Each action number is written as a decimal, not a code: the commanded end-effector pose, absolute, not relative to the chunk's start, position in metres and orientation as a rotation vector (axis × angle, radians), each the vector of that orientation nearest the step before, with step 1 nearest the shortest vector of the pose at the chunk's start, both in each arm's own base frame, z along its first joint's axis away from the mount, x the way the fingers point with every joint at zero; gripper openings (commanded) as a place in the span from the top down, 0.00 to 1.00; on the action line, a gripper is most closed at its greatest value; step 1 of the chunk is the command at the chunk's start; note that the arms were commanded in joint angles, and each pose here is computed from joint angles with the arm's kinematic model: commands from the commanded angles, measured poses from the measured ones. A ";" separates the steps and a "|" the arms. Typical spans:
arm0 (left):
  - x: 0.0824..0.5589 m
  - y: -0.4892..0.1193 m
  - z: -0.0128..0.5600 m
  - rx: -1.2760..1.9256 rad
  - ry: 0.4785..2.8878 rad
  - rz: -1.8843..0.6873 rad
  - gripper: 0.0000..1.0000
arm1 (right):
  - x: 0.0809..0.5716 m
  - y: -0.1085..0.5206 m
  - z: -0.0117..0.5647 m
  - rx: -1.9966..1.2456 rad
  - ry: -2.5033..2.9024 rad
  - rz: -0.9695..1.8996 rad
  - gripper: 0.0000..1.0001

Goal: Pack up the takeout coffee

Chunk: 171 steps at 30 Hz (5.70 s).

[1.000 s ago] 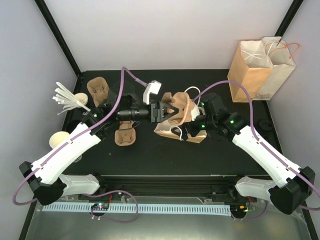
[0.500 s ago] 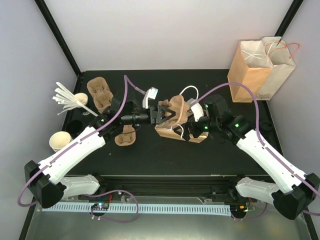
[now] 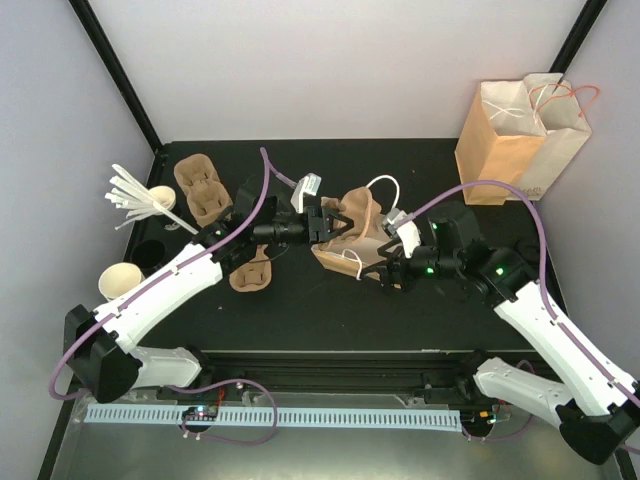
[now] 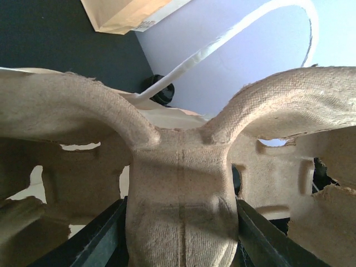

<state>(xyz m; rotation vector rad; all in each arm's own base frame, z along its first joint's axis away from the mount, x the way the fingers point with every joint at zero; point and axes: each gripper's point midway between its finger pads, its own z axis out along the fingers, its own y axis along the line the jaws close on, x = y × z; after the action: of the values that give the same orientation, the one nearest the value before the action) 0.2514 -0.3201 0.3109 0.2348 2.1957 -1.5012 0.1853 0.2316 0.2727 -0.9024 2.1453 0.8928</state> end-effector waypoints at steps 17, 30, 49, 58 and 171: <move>0.273 -0.326 0.318 0.230 2.196 -1.446 0.51 | 0.180 0.239 0.342 -0.884 1.735 0.975 0.25; 0.278 -0.325 0.318 0.220 2.198 -1.431 0.51 | 0.173 0.252 0.344 -0.983 1.732 1.049 0.87; 0.289 -0.326 0.282 0.290 2.343 -1.054 0.51 | 0.167 0.259 0.362 -0.994 1.663 1.115 0.83; 0.284 -0.328 0.270 0.398 2.370 -0.861 0.51 | 0.198 0.214 0.386 -0.663 1.753 0.856 0.41; 0.292 -0.317 0.242 0.653 2.551 -0.122 0.52 | 0.283 0.210 0.299 -0.796 2.198 0.419 0.54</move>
<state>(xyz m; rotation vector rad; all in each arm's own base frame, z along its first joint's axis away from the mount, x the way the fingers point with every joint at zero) 0.2928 -0.3195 0.2214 0.6467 2.6155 -0.1009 0.2765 0.2010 0.2963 -0.6257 2.2622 0.4680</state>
